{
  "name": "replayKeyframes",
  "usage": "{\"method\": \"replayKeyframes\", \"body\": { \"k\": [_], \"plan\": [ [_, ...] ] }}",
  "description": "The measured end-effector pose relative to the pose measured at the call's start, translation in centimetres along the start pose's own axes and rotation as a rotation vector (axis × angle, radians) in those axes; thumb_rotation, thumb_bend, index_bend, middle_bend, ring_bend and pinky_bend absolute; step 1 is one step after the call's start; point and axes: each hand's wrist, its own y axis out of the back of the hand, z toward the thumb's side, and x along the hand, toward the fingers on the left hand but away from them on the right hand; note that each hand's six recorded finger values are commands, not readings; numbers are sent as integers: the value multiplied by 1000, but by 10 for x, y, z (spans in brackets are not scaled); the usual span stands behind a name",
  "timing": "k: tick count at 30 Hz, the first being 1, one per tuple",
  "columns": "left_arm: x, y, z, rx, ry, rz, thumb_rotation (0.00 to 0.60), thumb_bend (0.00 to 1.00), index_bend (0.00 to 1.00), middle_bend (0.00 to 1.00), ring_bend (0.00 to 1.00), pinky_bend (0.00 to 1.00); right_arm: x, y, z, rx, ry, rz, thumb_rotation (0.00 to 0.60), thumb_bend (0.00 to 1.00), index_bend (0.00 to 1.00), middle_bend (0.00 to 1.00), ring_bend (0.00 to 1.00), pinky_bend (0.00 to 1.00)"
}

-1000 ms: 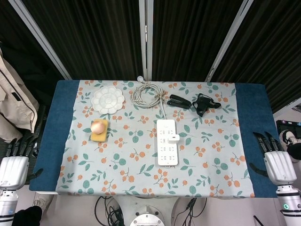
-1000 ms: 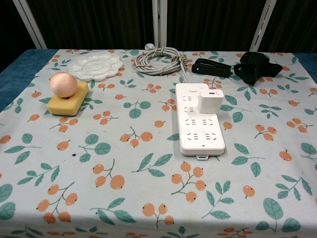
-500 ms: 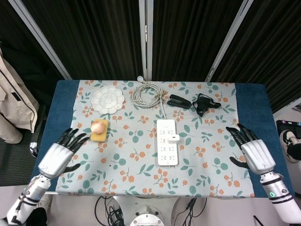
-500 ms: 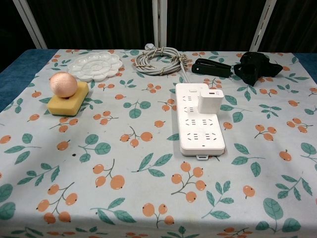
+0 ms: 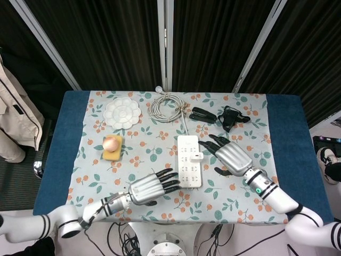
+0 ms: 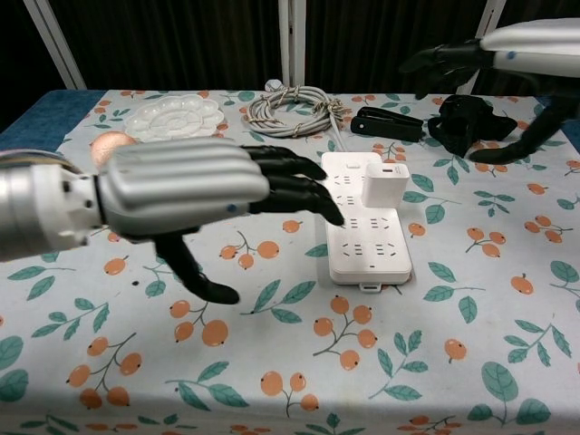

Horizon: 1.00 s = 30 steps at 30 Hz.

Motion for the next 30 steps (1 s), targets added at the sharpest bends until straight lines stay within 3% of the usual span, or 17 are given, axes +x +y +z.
{"method": "replayKeyframes", "body": {
  "k": [4,13,30],
  "plan": [
    [27,-12,7,29,-43,-32,600,171,139,126,19,87,-26,-7,12,31,21,43,600,206,0,187,14,177],
    [57,-33,-1,-2,-26,-68,600,171,134,126,47,98,-60,-31,17,91,3,97,600,206,5,221,40,198],
    [75,-54,-10,-56,5,-97,600,167,111,154,52,97,-88,-58,9,90,-45,138,600,207,190,349,114,259]
  ]
}}
